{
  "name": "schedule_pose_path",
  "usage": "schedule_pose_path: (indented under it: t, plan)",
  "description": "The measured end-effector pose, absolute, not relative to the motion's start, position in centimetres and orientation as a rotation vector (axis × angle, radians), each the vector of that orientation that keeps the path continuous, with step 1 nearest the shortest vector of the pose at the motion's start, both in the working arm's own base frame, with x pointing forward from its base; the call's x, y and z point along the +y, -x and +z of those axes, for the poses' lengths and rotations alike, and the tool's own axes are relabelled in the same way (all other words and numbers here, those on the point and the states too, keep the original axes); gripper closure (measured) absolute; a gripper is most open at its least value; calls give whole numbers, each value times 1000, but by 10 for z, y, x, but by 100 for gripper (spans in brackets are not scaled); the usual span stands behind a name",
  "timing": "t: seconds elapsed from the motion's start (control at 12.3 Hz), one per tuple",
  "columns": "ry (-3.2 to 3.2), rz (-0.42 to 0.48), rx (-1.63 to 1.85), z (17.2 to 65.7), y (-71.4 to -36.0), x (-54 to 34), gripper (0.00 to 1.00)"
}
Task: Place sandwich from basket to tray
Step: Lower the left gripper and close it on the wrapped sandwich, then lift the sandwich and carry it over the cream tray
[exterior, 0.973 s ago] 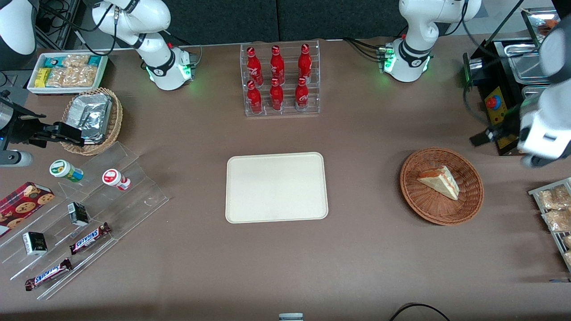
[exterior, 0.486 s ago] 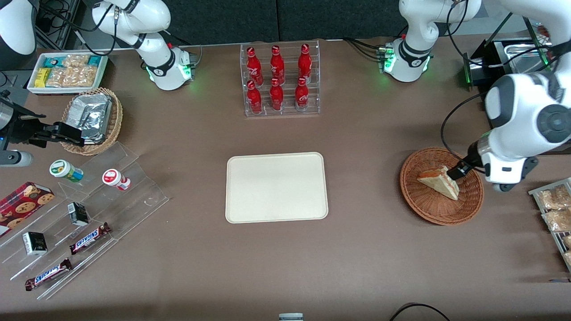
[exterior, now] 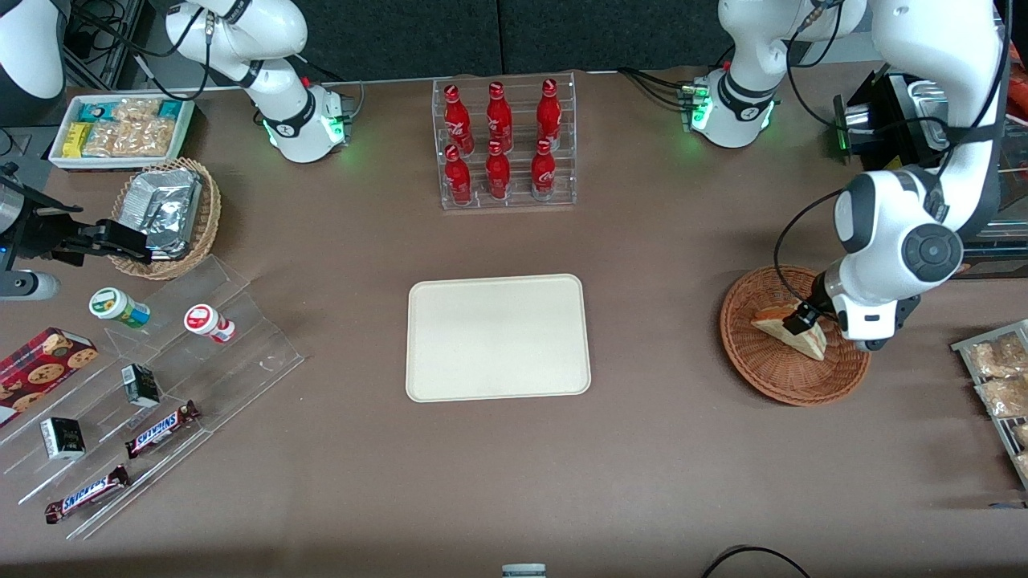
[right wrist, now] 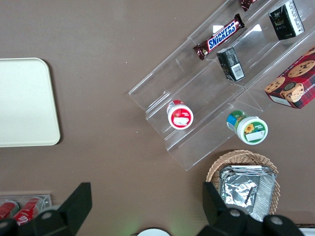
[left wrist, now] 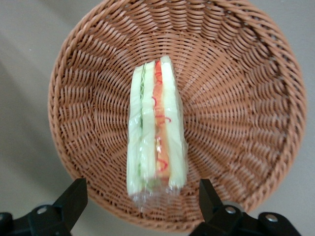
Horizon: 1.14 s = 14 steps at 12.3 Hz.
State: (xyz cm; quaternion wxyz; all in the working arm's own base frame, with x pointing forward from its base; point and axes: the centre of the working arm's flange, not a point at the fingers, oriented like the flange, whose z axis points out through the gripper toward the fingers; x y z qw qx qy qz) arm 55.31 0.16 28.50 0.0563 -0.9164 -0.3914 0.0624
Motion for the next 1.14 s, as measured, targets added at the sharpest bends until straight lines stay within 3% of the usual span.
schedule_pose_path:
  t: [0.57, 0.73, 1.14]
  plan:
    - [2773, 179, -1293, 227, -560, 12, 0]
    - [2769, 186, -1294, 224, -560, 12, 5]
    - [2777, 164, -1300, 235, -566, 12, 60]
